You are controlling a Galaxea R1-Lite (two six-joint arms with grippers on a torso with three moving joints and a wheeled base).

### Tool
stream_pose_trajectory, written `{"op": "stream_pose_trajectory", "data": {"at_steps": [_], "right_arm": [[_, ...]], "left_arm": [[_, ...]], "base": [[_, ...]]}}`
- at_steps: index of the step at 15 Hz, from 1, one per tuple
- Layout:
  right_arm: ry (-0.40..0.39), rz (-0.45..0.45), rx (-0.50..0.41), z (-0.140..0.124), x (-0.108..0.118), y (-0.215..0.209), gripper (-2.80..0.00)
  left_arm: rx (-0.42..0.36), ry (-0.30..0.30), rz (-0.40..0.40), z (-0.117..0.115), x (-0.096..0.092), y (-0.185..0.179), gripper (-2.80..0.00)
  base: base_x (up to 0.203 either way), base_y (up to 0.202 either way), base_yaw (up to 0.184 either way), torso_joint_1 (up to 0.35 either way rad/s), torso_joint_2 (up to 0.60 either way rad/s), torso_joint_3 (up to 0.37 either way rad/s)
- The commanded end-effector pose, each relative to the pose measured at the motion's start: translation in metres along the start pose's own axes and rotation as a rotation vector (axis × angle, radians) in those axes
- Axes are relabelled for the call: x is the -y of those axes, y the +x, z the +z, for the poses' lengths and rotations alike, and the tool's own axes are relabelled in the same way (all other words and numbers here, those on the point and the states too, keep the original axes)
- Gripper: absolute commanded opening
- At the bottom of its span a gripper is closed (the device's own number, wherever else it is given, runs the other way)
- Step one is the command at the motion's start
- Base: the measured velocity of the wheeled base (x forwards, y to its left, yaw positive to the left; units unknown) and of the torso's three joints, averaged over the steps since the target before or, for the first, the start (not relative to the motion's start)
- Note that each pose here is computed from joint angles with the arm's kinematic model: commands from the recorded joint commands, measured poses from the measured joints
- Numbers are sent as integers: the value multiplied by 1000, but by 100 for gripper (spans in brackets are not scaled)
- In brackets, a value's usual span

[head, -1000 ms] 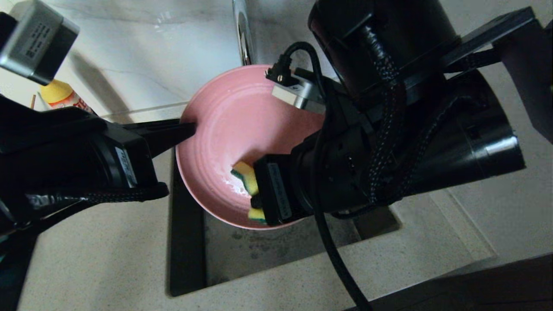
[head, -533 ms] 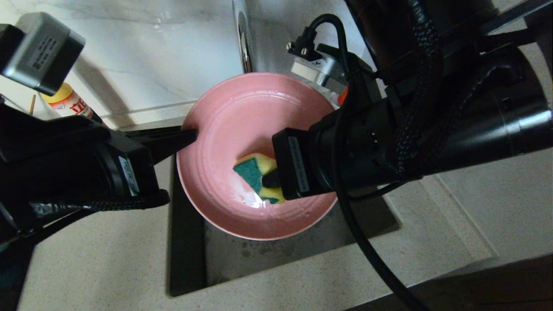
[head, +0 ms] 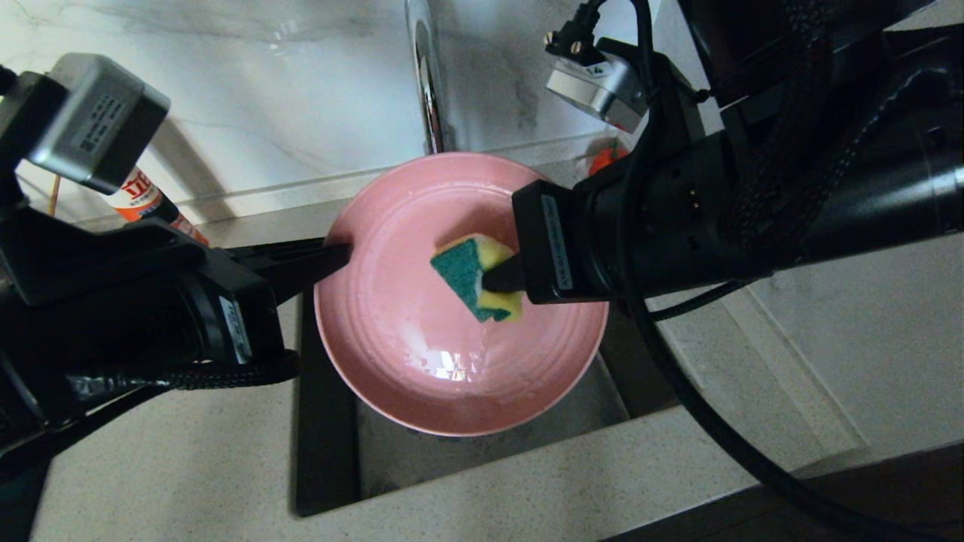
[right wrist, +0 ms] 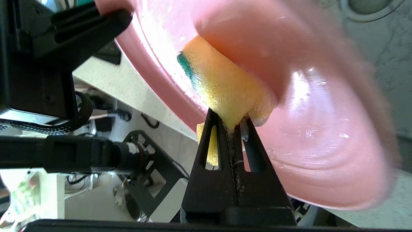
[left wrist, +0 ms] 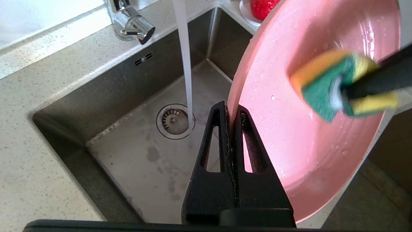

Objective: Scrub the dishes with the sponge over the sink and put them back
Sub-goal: Wipe the plate

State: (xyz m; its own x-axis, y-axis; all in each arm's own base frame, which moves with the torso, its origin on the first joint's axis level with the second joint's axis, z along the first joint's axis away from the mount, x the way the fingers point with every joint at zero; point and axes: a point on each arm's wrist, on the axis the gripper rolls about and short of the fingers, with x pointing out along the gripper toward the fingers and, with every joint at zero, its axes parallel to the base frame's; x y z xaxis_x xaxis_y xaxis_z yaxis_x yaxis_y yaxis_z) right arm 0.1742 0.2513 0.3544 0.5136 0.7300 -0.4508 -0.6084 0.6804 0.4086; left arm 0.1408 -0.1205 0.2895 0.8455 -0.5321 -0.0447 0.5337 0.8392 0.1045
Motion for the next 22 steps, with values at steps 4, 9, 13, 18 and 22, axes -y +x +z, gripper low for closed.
{"op": "stream_pose_trajectory", "data": {"at_steps": [4, 9, 13, 18, 22], "right_arm": [[13, -39, 24, 5, 9, -19, -280], [17, -67, -44, -3, 11, -27, -280], [5, -56, -105, -12, 5, -12, -280], [-27, -4, -116, -22, -15, 20, -280], [-40, -37, -53, -19, -17, 25, -280]], "left_arm": [[11, -4, 3, 2, 0, -1, -280], [59, -20, 11, 14, -2, 0, -280], [69, -22, 13, 20, -2, 5, -280], [26, -13, 1, 8, 1, 9, -280], [-11, 4, -4, -3, 2, 8, -280]], "base": [[0, 0, 0, 0, 0, 0], [0, 0, 0, 0, 0, 0], [0, 0, 0, 0, 0, 0], [0, 0, 0, 0, 0, 0], [0, 0, 0, 0, 0, 0]]}}
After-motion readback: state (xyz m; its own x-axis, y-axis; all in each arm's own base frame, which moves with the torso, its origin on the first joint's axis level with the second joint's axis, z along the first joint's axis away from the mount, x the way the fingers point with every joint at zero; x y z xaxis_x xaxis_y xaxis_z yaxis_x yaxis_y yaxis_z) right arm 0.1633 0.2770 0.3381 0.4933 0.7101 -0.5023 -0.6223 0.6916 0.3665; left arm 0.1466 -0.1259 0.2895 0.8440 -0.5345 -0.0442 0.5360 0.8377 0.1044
